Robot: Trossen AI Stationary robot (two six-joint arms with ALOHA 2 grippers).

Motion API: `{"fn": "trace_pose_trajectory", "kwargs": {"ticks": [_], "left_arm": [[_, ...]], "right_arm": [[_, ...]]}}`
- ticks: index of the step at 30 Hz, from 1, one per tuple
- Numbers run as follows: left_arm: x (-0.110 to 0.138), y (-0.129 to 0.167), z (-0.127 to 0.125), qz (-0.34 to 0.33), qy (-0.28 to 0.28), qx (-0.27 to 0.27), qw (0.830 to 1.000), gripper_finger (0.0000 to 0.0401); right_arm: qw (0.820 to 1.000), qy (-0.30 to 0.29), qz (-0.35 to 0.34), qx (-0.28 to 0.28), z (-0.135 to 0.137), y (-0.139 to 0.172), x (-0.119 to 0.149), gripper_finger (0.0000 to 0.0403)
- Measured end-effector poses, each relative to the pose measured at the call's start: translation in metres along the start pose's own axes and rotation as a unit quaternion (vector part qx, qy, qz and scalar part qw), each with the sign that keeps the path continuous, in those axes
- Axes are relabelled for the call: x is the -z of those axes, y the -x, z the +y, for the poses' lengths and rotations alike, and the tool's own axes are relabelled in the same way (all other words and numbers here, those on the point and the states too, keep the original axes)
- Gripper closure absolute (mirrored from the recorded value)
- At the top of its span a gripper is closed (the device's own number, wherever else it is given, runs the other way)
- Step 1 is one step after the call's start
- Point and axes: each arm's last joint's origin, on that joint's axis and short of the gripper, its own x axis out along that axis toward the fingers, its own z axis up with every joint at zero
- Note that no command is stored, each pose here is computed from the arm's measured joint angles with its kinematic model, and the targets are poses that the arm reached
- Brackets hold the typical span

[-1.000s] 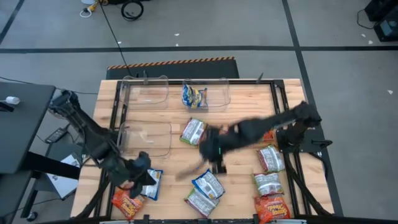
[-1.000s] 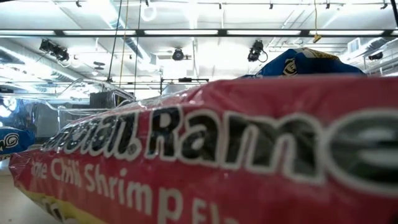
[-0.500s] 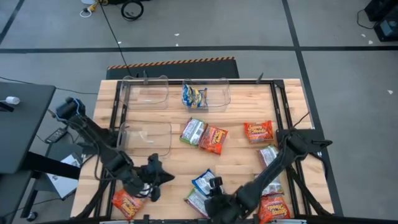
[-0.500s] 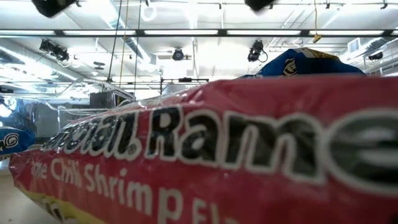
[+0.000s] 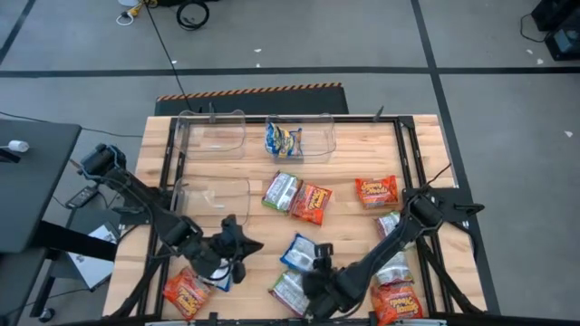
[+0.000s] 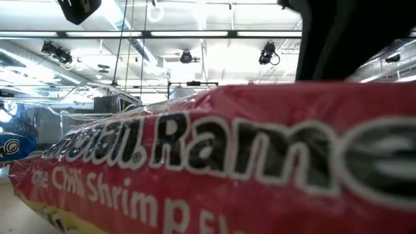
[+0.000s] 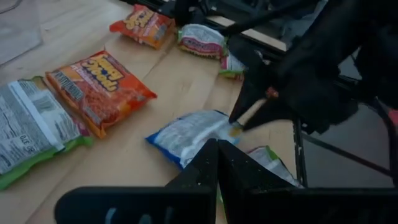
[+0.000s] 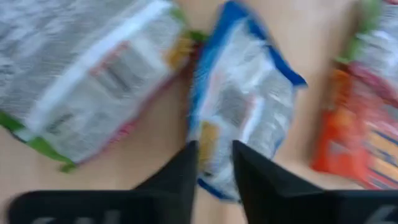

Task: Sort Maruchan noodles
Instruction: Put the blue noodle pack into the right transparent bin

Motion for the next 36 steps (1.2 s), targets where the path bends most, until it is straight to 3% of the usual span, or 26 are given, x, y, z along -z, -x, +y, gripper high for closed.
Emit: {"fn": "trace_pose_trajectory", "kwargs": {"ticks": [3, 9, 12, 15, 19, 26, 30, 36], "left_arm": [[-0.003, -0.002, 0.002, -0.005, 0.004, -0.004, 1.000, 0.0390], [-0.007, -0.006, 0.003, -0.017, -0.014, -0.003, 1.000, 0.0390], [-0.008, -0.006, 0.003, -0.019, -0.013, -0.003, 1.000, 0.0390], [-0.008, -0.006, 0.002, -0.016, -0.013, 0.001, 1.000, 0.0390], [-0.007, -0.005, 0.001, -0.006, -0.013, 0.012, 1.000, 0.0390], [-0.007, -0.005, 0.001, -0.006, -0.013, 0.013, 1.000, 0.0390], [-0.007, -0.005, 0.001, -0.006, -0.013, 0.013, 1.000, 0.0390], [-0.007, -0.005, 0.001, -0.006, -0.010, 0.014, 1.000, 0.0390]], "right_arm": [[1.000, -0.025, 0.002, 0.007, -0.027, 0.018, -0.005, 0.0383], [0.998, -0.052, -0.035, 0.003, -0.082, 0.050, -0.018, 0.0396], [0.997, -0.051, -0.057, -0.025, -0.093, 0.063, -0.022, 0.0388], [0.997, -0.010, -0.046, -0.056, -0.082, 0.064, -0.019, 0.0354], [0.994, 0.065, -0.012, -0.091, -0.047, 0.047, -0.012, 0.0287], [0.980, 0.200, 0.017, 0.005, 0.015, -0.017, 0.006, 0.0185], [0.966, 0.254, 0.033, 0.033, 0.036, -0.043, 0.018, 0.0180], [0.974, 0.202, 0.009, 0.103, 0.020, -0.042, 0.009, 0.0237]]}}
